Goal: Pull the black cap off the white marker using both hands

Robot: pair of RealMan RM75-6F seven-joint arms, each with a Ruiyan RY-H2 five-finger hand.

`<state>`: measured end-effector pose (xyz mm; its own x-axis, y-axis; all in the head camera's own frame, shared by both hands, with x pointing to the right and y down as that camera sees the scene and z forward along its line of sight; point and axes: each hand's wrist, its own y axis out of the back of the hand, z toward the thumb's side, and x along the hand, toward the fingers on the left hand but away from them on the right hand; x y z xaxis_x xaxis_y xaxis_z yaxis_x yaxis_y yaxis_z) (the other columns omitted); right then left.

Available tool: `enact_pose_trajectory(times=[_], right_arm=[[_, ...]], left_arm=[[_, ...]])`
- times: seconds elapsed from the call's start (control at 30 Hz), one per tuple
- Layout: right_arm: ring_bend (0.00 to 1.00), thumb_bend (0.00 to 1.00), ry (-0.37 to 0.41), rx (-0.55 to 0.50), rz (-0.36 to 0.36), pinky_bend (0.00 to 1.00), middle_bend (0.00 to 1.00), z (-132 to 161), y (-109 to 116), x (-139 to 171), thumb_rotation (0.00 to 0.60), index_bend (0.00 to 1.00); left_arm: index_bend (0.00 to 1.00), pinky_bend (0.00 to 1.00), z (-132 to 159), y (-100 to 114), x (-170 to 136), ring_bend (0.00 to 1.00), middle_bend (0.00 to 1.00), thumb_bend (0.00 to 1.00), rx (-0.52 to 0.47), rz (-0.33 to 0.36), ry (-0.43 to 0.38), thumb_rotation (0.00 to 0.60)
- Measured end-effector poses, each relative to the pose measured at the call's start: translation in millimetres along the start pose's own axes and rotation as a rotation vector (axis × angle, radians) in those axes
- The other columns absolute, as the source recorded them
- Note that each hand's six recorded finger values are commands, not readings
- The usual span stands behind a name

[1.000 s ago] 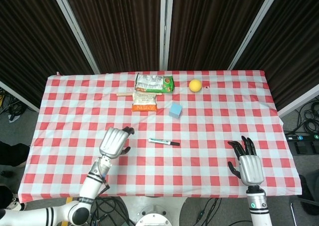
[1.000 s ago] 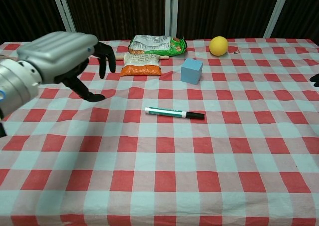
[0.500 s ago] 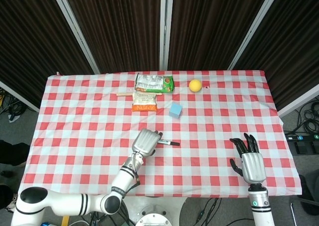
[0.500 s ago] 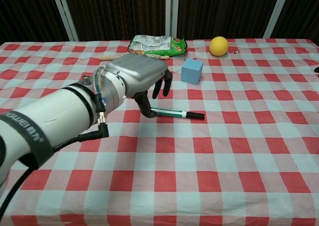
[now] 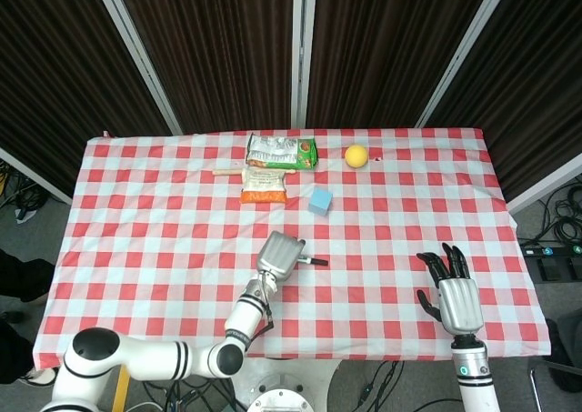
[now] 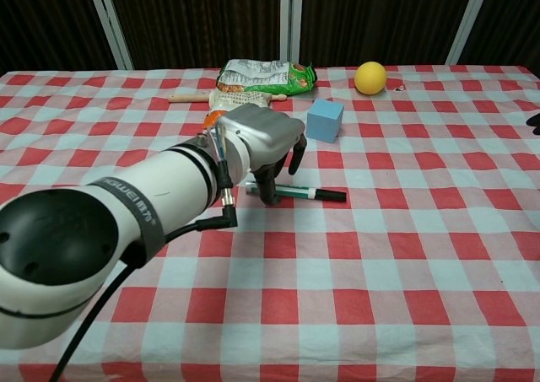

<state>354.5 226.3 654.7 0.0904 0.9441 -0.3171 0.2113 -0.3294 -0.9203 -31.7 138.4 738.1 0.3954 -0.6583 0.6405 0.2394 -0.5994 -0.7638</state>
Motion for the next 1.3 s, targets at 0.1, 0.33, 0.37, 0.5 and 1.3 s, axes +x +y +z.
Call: enact_pose_trajectory(times=[0.1, 0.33, 0.37, 0.5, 1.3], right_arm=[[0.00, 0.17, -0.003, -0.001, 0.002, 0.00, 0.24, -1, -1, 1, 0.600, 0.21], [0.00, 0.17, -0.008, -0.001, 0.004, 0.00, 0.24, -3, -2, 1, 0.600, 0.21], [0.00, 0.17, -0.009, -0.001, 0.004, 0.00, 0.24, -3, -2, 2, 0.600, 0.21], [0.00, 0.17, -0.010, -0.002, 0.006, 0.00, 0.24, -3, -2, 1, 0.600, 0.21], [0.00, 0.17, -0.016, -0.004, 0.013, 0.00, 0.24, -7, -5, 1, 0.600, 0.21]], left_arm=[[0.43, 0.89, -2, -2, 5, 0.93, 0.47, 0.23, 0.034, 0.000, 0.009, 0.600], [0.43, 0.89, -2, -10, 9, 0.93, 0.47, 0.24, 0.052, -0.021, 0.015, 0.600], [0.43, 0.89, -2, -11, 9, 0.93, 0.47, 0.25, 0.049, -0.025, 0.017, 0.600], [0.44, 0.89, -4, -14, 12, 0.93, 0.48, 0.27, 0.046, -0.034, 0.024, 0.600], [0.54, 0.89, -11, -19, 17, 0.95, 0.57, 0.40, 0.028, -0.053, 0.057, 0.600]])
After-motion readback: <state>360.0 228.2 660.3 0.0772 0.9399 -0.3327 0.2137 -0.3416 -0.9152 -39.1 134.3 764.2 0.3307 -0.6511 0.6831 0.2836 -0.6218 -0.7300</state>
